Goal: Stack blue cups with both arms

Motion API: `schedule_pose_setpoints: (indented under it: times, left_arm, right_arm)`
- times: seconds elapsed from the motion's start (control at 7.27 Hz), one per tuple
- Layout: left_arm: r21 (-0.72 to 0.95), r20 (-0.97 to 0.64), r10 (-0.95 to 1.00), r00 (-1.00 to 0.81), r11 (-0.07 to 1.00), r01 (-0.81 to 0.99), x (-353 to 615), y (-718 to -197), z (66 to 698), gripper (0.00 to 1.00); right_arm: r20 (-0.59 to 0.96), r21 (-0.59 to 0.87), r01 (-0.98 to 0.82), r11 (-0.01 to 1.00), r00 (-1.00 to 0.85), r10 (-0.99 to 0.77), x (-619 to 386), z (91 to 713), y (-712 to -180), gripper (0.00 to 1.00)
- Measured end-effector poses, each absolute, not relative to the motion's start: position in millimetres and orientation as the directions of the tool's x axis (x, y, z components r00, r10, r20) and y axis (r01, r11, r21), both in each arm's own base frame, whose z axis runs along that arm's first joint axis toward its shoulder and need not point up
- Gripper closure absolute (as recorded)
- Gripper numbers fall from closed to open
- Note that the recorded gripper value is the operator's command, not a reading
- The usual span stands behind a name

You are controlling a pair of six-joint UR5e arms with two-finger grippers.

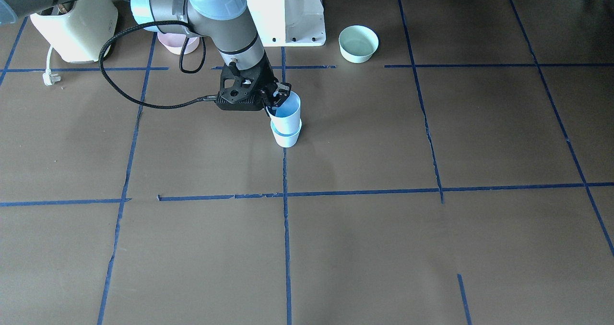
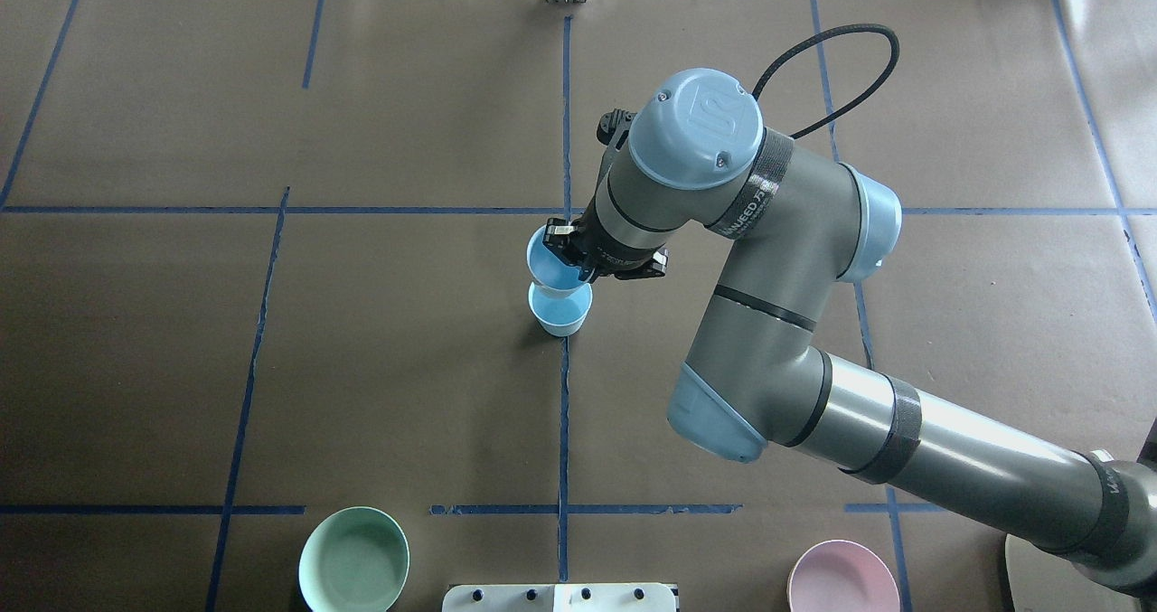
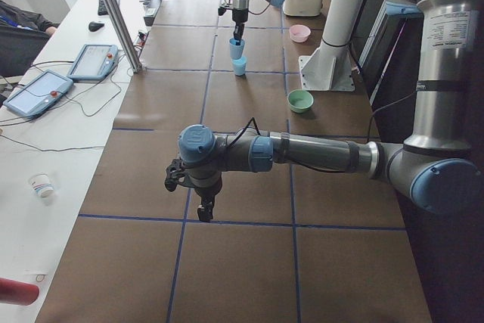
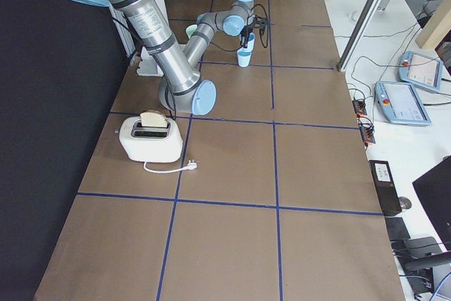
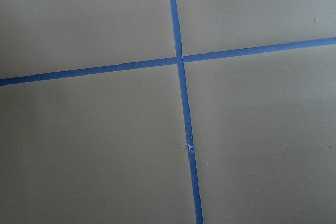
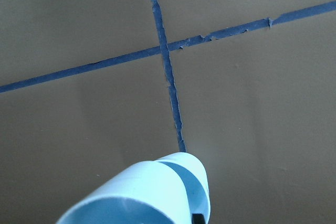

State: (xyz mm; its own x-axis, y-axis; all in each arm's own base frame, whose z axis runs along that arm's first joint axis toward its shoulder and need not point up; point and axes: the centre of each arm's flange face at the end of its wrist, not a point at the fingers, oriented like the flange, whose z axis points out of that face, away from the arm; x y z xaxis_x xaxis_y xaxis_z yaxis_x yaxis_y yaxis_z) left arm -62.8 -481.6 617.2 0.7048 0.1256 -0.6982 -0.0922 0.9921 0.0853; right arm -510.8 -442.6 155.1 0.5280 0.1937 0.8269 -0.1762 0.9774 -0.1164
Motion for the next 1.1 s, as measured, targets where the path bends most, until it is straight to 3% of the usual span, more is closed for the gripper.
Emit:
schedule_pose_setpoints:
  times: [1.1]
  left_arm:
    - [0.091, -0.697, 0.129, 0.705, 0.992, -0.091, -62.9, -484.5, 613.9, 0.00]
  right_arm:
    - [0.839, -0.110, -0.174, 0.979, 0.512, 0.185, -503.6, 148.9, -440.5, 0.00]
